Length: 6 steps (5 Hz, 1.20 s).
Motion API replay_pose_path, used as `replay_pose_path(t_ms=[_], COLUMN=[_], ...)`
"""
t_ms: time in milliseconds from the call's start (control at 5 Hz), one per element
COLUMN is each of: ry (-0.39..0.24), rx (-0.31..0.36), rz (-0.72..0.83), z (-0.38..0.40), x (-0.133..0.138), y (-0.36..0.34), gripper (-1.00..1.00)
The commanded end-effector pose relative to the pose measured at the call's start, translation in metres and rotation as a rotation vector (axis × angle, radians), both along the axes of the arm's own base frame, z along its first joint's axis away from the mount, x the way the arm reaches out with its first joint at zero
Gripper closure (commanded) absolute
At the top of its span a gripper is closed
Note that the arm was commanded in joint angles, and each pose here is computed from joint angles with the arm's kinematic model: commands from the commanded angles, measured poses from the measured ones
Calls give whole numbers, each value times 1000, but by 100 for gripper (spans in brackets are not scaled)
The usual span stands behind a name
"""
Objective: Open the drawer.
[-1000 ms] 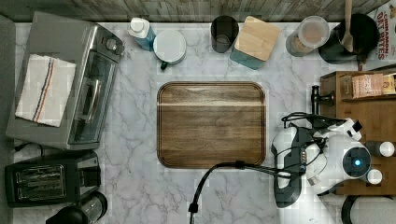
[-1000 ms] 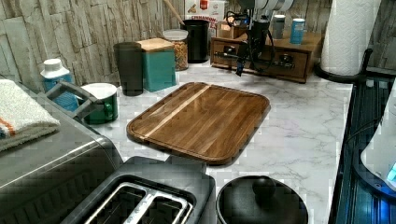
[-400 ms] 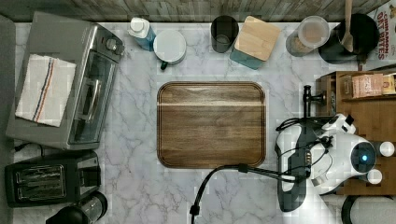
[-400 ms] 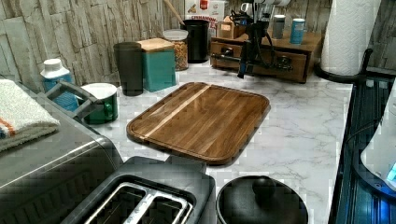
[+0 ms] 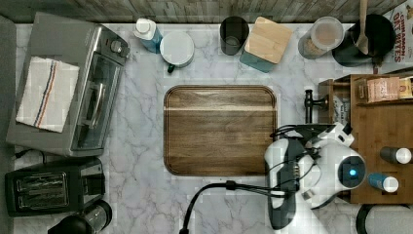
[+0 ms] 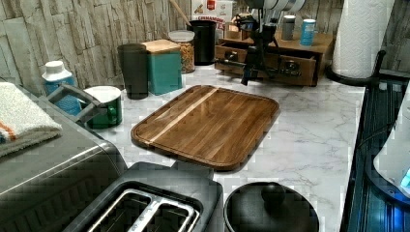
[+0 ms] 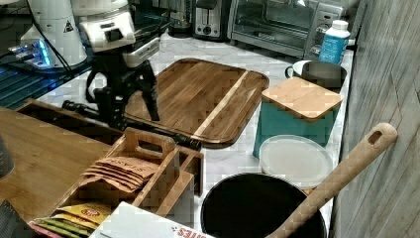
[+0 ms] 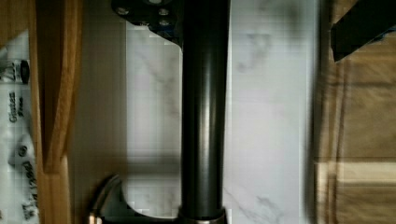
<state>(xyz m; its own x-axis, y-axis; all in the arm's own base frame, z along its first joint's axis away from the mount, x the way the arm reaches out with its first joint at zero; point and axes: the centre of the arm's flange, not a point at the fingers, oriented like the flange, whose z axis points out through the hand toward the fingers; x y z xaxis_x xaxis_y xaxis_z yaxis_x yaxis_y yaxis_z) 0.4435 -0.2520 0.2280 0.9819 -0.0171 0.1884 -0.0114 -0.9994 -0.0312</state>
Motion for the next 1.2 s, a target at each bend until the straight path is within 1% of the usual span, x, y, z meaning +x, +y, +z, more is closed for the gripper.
replay_pose_path(t_ms=[200,400,600,1200], ry=[114,81,88,88], rx=[123,79,94,94], rz=[213,242,245,245], z=[-7,-3,11,11], x=[26,18,17,17], y=[241,251,250,250], gripper=[-100,-100,-100,-100])
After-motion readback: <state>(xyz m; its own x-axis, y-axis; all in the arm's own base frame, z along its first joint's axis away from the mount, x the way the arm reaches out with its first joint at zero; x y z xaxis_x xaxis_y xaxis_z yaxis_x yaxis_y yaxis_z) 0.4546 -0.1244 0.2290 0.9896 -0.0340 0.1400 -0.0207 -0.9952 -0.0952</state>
